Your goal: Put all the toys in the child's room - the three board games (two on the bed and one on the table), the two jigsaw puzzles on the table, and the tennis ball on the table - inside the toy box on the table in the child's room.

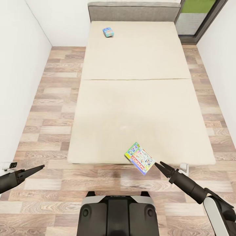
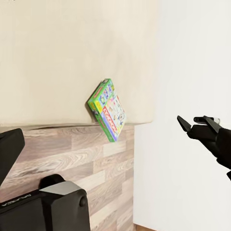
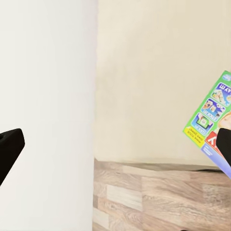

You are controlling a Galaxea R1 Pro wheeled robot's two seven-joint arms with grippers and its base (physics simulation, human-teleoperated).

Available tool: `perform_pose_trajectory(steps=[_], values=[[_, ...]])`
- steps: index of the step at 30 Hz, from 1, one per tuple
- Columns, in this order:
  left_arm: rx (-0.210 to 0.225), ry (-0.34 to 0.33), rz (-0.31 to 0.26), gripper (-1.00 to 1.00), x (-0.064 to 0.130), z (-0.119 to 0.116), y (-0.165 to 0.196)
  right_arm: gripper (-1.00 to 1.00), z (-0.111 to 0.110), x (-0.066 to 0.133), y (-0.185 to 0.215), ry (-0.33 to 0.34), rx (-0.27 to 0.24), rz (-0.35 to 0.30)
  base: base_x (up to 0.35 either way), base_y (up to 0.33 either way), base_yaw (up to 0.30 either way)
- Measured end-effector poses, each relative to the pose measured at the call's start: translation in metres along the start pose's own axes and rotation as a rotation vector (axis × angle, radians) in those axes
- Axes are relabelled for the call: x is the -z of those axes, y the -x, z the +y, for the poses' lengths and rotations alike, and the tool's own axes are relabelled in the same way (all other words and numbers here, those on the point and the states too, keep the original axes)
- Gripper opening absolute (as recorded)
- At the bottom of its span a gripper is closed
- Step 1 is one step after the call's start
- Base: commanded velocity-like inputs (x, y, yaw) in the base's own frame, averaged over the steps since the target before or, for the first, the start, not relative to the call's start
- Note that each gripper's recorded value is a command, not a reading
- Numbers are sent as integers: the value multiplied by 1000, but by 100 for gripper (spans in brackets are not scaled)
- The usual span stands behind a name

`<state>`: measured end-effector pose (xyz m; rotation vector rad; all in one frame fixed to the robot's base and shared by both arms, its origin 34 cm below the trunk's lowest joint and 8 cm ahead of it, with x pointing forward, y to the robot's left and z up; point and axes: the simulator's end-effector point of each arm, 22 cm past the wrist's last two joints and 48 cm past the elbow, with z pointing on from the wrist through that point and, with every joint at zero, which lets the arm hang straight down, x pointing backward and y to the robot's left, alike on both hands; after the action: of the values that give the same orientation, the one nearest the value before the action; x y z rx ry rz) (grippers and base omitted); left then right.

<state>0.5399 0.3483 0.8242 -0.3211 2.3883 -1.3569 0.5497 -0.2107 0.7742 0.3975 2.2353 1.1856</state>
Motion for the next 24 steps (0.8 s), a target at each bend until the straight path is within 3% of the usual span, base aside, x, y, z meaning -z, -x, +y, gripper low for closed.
perform_pose_trajectory(steps=[24], values=[[-30, -14, -19, 100, 5, -15, 9, 100, 15, 3, 13, 20, 26, -23, 0, 0, -20]])
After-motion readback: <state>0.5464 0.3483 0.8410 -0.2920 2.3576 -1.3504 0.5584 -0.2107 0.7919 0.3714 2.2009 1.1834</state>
